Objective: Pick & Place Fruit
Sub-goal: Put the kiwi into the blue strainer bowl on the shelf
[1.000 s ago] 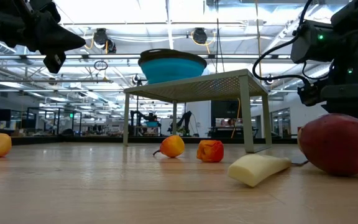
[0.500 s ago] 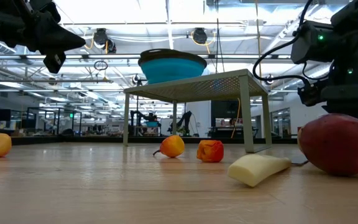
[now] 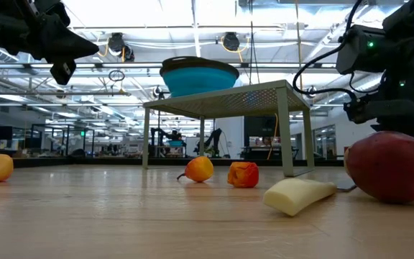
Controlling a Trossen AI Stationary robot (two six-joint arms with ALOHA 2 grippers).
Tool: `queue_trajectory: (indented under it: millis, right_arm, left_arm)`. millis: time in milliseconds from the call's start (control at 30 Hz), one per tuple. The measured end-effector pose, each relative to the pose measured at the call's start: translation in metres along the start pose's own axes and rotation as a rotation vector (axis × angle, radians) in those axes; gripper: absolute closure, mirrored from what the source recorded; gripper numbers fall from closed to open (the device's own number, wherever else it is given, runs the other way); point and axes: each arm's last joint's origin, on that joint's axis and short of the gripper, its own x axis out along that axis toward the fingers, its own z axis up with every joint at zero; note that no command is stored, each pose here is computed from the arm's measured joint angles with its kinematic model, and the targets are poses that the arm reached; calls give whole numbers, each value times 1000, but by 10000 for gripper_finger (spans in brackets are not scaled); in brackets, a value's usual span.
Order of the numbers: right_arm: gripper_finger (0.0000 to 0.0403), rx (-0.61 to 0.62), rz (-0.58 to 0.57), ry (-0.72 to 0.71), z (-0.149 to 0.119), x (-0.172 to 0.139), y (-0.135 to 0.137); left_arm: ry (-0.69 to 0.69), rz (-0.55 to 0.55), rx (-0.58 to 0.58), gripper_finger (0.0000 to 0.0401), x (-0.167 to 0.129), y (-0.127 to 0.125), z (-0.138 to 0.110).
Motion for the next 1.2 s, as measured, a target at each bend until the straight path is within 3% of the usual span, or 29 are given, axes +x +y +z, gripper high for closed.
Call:
queue_trajectory:
  millis: [200,400,533,833,1033,1200]
  right_arm:
    - [182,39,113,-1,0,-8,3]
    - [182,79,244,-47,1,-29,7]
    - [185,60,382,-87,2,-46,12]
    - [183,4,788,-318,11,-85,28]
    - [184,-14,958,-468,17,-104,36]
    - [182,-34,1075,-551,20,-117,41]
  left_arm:
    - [0,0,0,381,0,0,0]
    - [1,0,0,397,0,0,0]
    - [1,0,0,397,0,0,0]
    - [1,0,0,384,0,0,0]
    - [1,1,0,399,0,0,0]
    - [1,1,0,387,0,0,0]
